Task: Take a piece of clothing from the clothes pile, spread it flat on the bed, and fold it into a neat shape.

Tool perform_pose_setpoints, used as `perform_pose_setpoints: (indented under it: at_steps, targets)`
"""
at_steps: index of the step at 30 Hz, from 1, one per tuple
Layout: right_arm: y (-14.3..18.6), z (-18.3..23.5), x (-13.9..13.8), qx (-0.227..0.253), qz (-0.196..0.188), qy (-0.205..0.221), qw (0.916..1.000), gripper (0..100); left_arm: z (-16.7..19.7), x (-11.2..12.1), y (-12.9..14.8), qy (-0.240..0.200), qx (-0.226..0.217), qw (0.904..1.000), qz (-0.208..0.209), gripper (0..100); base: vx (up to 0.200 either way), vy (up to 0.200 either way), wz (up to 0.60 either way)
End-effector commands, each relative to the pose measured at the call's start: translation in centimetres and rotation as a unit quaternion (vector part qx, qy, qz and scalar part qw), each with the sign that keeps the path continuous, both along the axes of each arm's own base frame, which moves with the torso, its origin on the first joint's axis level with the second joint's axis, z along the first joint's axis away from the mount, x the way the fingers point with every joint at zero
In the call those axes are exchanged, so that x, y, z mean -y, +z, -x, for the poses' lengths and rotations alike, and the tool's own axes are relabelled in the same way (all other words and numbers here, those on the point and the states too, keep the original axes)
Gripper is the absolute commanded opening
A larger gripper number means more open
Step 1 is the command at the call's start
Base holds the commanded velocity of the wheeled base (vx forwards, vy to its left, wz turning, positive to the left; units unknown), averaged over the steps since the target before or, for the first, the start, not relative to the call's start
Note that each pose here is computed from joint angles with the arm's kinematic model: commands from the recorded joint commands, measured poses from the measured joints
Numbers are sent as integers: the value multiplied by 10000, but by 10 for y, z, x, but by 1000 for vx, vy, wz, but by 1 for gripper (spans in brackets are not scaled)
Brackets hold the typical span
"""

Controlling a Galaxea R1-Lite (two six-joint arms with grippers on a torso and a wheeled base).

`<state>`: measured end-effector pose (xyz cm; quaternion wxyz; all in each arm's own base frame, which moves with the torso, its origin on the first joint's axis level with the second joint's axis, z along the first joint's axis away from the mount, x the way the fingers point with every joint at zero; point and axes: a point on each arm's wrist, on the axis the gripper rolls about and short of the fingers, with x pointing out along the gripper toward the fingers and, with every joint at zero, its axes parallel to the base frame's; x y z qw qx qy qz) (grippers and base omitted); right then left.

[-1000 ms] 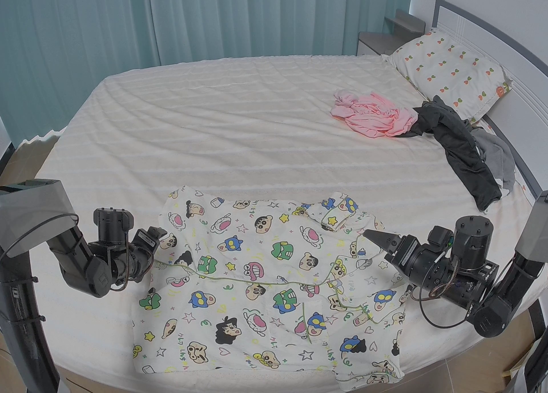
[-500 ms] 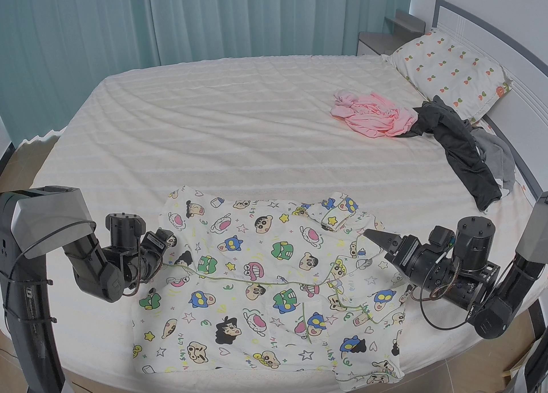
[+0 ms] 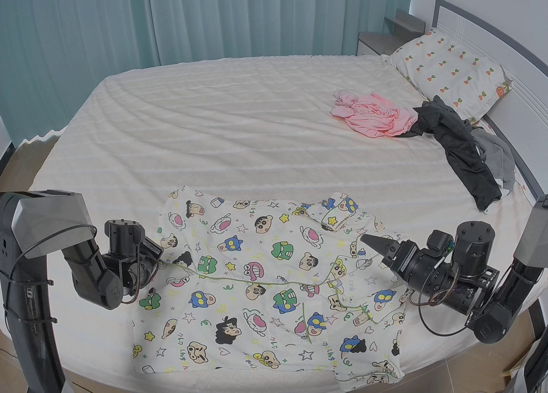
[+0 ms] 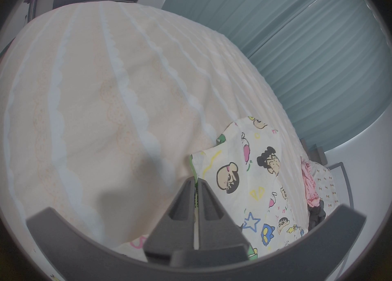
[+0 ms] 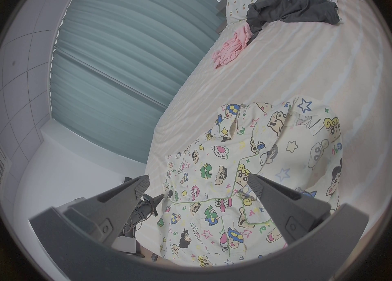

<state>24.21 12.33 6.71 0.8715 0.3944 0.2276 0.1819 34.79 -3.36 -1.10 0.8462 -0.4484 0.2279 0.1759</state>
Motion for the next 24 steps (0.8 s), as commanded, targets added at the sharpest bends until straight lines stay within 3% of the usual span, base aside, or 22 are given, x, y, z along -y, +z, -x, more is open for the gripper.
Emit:
perform_pose_setpoints:
  at_steps: [1, 10, 23, 24]
  targets:
    - [-1, 0, -1, -18, 10, 17, 10000, 100, 12, 0, 4, 25, 61, 10000, -54, 0, 0, 0, 0]
    - [-9, 0, -1, -176, 43, 61, 9998, 100, 54, -5, 0, -16, 176, 9998, -109, 0, 0, 0, 0]
    - [-8, 5, -6, -173, 65, 165, 9997, 100, 58, -7, 1, 174, 232, 9994, -199, 0, 0, 0, 0]
    - [-8, 5, -6, -173, 65, 165, 9997, 100, 58, -7, 1, 174, 224, 9994, -200, 100, 0, 0, 0]
